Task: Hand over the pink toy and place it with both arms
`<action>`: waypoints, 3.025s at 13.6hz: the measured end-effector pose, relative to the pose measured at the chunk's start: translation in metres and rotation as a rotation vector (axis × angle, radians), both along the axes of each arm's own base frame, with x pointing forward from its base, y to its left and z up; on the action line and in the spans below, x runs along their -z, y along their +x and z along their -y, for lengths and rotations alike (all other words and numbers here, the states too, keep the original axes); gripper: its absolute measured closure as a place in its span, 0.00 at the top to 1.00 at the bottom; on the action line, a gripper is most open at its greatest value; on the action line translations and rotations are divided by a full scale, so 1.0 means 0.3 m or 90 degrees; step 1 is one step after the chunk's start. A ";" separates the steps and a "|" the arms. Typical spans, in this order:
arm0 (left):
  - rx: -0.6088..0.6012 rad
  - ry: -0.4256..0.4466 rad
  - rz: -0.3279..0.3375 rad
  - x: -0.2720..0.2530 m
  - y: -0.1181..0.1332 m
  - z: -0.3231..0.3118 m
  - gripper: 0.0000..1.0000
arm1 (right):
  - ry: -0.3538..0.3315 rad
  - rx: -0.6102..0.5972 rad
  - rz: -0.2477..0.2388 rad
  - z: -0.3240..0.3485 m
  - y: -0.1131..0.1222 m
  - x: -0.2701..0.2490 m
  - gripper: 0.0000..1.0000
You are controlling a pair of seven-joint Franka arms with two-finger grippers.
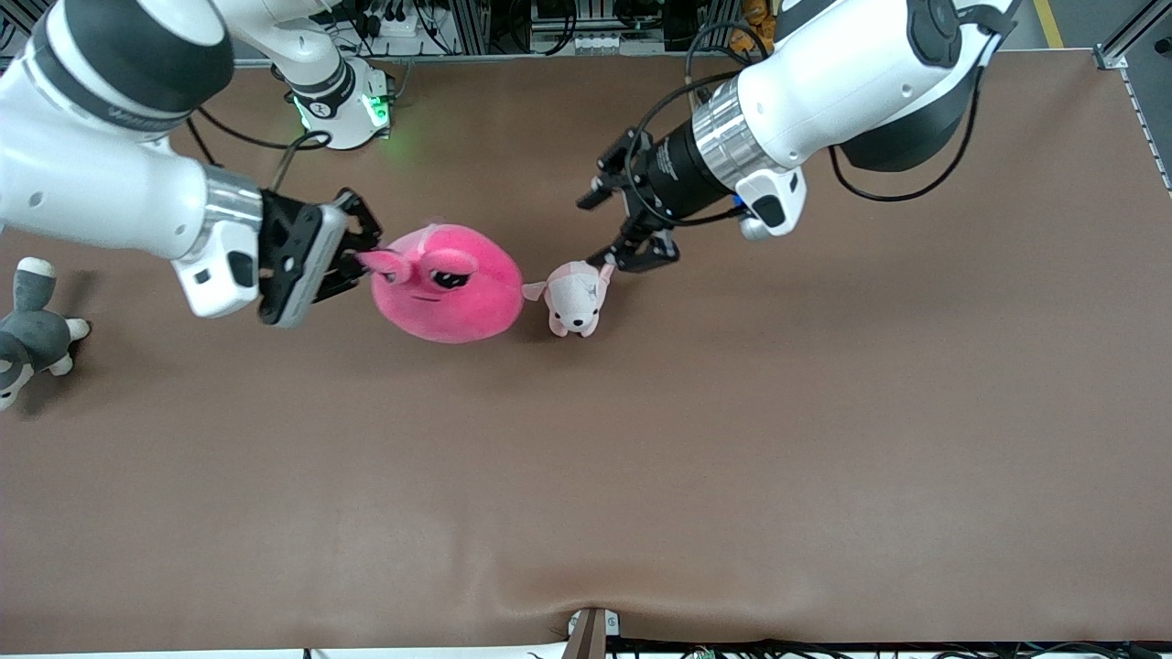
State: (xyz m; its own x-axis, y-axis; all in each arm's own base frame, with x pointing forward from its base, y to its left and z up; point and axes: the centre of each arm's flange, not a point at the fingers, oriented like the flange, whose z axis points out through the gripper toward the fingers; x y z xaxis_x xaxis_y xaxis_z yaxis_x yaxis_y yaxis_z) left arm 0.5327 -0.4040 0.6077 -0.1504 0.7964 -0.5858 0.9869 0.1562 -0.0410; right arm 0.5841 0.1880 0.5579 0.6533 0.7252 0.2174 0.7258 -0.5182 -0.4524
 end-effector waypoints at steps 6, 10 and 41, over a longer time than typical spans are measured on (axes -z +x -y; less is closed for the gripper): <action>0.154 0.163 0.142 0.001 0.075 -0.194 0.70 | -0.029 -0.093 -0.017 0.412 0.076 0.265 0.13; 0.347 0.224 0.179 -0.002 0.128 -0.427 0.72 | -0.018 -0.182 -0.006 0.649 0.106 0.433 0.13; 1.005 0.330 0.294 -0.301 -0.163 -1.228 0.73 | -0.062 -0.093 0.001 1.103 0.181 0.556 1.00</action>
State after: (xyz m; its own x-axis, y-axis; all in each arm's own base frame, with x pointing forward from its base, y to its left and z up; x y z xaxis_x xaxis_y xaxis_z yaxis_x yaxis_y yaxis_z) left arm 0.4837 -0.0356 0.6980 0.9947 0.1023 -0.0060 0.1023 -0.9947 0.0054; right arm 0.6384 -0.1430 0.3913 0.5387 0.8304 0.1422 0.7973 -0.4480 -0.4045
